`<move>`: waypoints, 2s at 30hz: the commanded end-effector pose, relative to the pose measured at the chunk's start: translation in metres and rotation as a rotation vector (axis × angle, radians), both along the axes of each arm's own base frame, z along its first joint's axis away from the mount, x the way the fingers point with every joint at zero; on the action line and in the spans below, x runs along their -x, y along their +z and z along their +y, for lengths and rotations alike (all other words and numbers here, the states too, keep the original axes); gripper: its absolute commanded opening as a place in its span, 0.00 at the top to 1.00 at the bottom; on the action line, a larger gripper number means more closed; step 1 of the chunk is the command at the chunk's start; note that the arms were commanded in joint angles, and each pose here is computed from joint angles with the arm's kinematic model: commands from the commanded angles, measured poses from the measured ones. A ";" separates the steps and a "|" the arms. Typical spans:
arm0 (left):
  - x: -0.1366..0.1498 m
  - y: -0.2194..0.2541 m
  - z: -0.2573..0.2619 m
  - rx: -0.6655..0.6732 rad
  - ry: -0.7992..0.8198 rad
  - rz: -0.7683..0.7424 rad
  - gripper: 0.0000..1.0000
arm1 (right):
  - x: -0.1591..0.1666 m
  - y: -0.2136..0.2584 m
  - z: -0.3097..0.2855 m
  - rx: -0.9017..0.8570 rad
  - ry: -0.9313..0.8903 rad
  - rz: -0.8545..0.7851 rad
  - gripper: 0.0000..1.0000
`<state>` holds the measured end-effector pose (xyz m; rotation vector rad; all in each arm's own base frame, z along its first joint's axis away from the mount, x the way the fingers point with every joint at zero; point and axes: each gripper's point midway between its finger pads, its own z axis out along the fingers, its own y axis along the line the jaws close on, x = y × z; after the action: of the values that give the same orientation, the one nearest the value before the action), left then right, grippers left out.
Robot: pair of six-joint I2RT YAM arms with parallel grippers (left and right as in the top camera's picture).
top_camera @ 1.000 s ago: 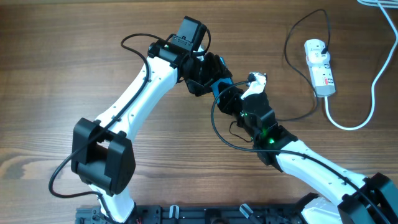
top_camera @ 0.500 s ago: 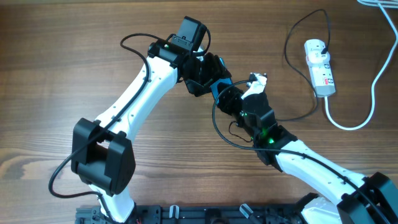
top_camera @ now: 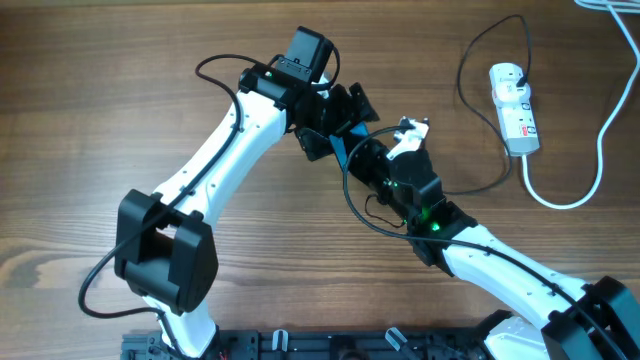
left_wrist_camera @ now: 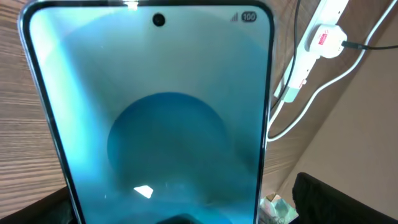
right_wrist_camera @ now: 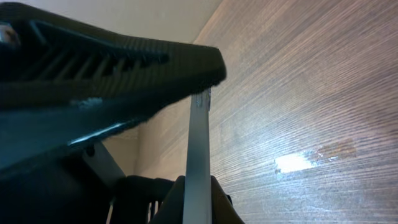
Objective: Plug charger to phone and switch on socket
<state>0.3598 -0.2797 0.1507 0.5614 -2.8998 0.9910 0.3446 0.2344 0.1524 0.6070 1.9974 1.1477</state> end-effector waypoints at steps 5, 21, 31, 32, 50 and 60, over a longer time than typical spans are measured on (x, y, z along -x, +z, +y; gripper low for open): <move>-0.029 0.065 0.081 0.033 0.080 -0.182 0.00 | -0.002 -0.006 -0.011 -0.281 -0.052 0.272 0.96; 0.039 0.079 0.231 -0.182 0.381 0.032 0.00 | 0.041 0.067 0.018 -0.730 0.407 0.519 0.96; 0.049 0.092 0.193 0.014 0.418 0.165 0.09 | 0.034 0.074 0.015 -0.803 0.355 0.549 0.96; 0.048 0.093 0.186 0.022 0.423 0.171 0.13 | 0.031 0.070 0.014 -0.803 0.332 0.557 0.96; 0.027 0.079 0.080 -0.067 0.270 -0.002 0.28 | 0.024 0.086 0.021 -0.829 0.325 0.447 0.95; 0.015 0.046 0.050 -0.099 0.245 0.025 0.56 | 0.025 0.086 0.022 -0.829 0.331 0.447 0.96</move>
<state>0.3405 -0.2243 0.2065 0.9312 -2.9191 0.8922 0.3154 0.2553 0.2254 1.0690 2.0025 2.2219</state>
